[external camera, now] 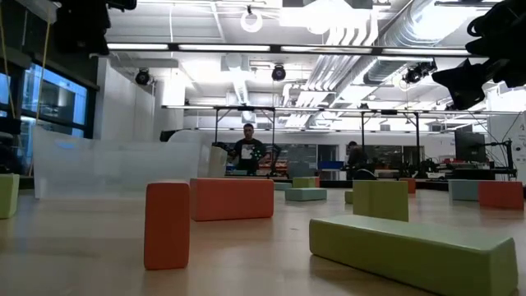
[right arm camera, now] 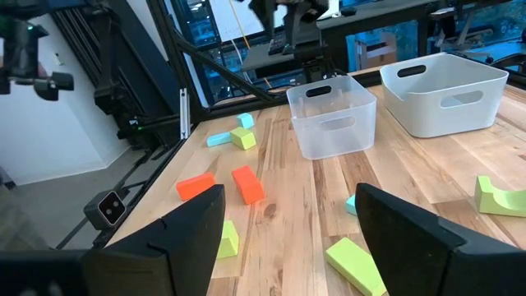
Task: Sort & place blocks by color
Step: Put the green block into the left transparent bin
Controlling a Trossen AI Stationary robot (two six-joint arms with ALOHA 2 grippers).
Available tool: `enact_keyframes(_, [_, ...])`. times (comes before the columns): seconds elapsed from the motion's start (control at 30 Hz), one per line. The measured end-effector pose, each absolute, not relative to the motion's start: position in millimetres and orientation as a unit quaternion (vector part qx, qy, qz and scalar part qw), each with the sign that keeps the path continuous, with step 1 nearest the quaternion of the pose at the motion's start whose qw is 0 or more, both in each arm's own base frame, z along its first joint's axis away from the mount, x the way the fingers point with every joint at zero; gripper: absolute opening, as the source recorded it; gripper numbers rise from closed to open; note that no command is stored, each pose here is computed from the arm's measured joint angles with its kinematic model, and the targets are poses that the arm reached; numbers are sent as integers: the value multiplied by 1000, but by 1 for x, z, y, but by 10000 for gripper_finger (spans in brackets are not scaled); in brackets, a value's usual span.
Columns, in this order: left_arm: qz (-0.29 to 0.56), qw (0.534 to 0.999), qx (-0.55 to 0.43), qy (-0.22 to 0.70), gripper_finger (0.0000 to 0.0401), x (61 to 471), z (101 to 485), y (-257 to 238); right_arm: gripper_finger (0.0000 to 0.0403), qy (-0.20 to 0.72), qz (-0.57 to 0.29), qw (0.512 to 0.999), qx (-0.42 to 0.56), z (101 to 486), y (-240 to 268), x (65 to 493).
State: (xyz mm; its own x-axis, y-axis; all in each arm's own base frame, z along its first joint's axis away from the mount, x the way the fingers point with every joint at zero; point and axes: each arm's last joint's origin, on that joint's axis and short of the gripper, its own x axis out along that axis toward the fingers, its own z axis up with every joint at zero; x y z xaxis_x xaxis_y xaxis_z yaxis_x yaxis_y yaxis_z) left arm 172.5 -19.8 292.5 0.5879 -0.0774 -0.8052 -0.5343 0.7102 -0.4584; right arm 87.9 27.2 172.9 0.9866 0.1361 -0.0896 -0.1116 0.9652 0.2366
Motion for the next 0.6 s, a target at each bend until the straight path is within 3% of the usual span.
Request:
enact_keyframes(0.17, [126, 806, -358, 454, 156, 185, 283, -43, 264, 53, 63, 990, 116, 173, 27, 88])
enact_keyframes(0.6, [199, 739, -394, 508, 156, 204, 245, -96, 264, 53, 63, 990, 116, 173, 27, 88])
